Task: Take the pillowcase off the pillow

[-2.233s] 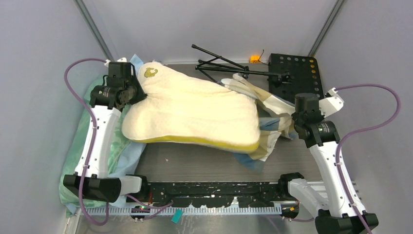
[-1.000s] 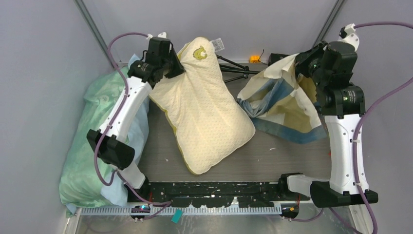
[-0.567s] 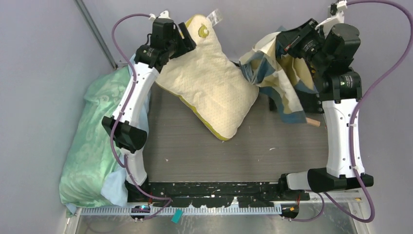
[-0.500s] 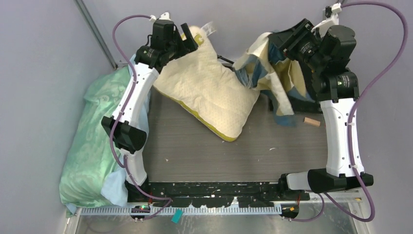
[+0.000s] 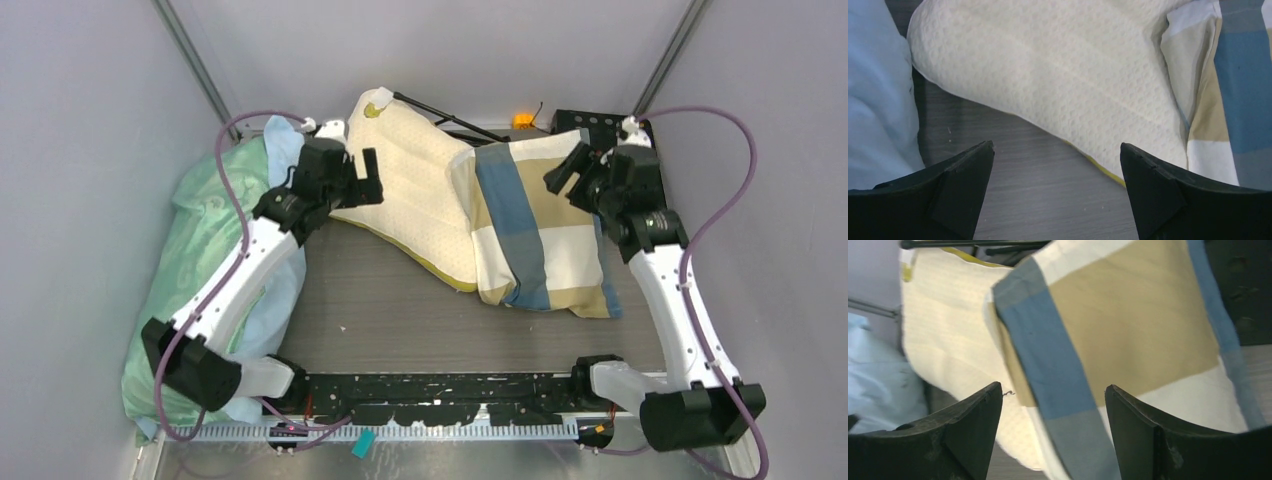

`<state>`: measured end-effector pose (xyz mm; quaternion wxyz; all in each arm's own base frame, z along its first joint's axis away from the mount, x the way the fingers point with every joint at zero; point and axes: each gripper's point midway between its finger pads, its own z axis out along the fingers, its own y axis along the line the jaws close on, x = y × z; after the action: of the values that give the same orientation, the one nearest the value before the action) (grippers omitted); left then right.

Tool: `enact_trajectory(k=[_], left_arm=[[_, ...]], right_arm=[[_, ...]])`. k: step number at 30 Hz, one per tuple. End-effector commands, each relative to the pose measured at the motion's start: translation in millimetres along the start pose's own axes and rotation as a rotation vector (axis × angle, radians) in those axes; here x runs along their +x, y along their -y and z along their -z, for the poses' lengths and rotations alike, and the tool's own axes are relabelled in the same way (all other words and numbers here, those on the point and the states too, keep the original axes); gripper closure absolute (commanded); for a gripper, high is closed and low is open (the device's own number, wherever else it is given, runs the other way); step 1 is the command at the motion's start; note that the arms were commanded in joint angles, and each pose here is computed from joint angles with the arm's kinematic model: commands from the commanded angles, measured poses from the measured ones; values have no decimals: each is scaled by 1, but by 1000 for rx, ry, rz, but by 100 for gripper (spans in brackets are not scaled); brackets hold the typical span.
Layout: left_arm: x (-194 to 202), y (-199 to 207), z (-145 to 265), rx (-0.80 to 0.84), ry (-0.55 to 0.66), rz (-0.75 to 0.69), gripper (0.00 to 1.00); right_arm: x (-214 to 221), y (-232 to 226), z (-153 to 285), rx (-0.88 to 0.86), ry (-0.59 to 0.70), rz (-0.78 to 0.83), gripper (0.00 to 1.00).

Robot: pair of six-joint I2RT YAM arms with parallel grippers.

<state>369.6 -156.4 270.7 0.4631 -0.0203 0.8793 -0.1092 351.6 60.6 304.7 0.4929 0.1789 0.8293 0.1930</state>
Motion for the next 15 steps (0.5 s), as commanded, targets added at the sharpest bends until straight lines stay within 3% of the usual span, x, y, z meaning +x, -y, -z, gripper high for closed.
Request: enact_trajectory(k=[1,4,10,15], left_arm=[[29,-7,7,12,97,-25,0],[60,-14,1,3,91,-40,0],[105,-24,-21,53,97,-188,0],[121,-59,-42,-70,129,-210,0]], right_arm=[[1,49,12,126,223,122,21],[14,74,11,184,289,95,21],[42,106,-13,267,259,109,20],[55,128,-26,294,341,127,20]])
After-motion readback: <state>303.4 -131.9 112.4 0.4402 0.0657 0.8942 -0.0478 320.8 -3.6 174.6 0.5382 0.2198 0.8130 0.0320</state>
